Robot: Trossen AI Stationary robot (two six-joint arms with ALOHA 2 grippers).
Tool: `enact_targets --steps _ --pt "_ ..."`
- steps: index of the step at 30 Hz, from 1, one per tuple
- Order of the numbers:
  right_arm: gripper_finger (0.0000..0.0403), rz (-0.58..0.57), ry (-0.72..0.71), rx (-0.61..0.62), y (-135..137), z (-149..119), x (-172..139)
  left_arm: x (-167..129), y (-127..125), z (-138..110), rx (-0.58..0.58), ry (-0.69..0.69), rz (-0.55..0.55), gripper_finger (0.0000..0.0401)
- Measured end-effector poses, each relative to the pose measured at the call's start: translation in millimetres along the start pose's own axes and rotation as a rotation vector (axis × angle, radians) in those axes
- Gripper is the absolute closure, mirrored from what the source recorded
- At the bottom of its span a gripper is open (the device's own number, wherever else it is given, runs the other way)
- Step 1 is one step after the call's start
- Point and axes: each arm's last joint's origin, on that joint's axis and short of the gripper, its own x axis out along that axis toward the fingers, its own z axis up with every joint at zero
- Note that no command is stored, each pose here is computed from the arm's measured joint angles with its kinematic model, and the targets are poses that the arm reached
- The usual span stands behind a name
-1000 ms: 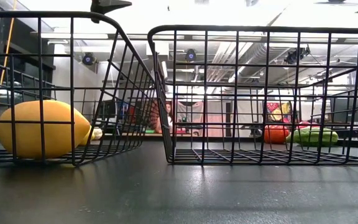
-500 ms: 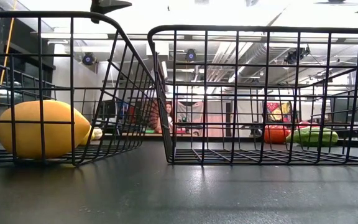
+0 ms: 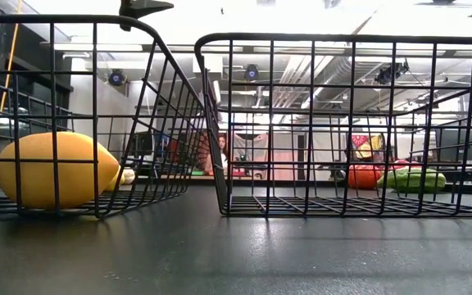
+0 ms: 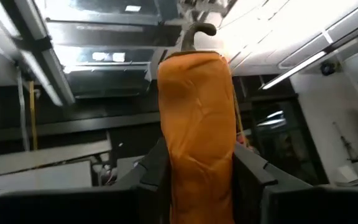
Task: Sort produce into baskets
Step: Put the orange chili pepper into the right wire basket
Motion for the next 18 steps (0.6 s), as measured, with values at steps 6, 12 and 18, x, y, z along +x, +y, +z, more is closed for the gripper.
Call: enact_targets --steps 6,12,18 --pt "0.0307 0.012 0.120 -0.020 1 3 -12 0 1 0 0.001 -0.008 0.017 0.0057" --pt "0.0307 0.128 0.525 0.091 11 -18 -36 0 1 0 -0.011 -0.009 0.026 0.0057" --pt "0.0307 0.316 1.059 0.310 55 -66 -73 0 1 0 -0.041 -0.016 0.037 0.0057"
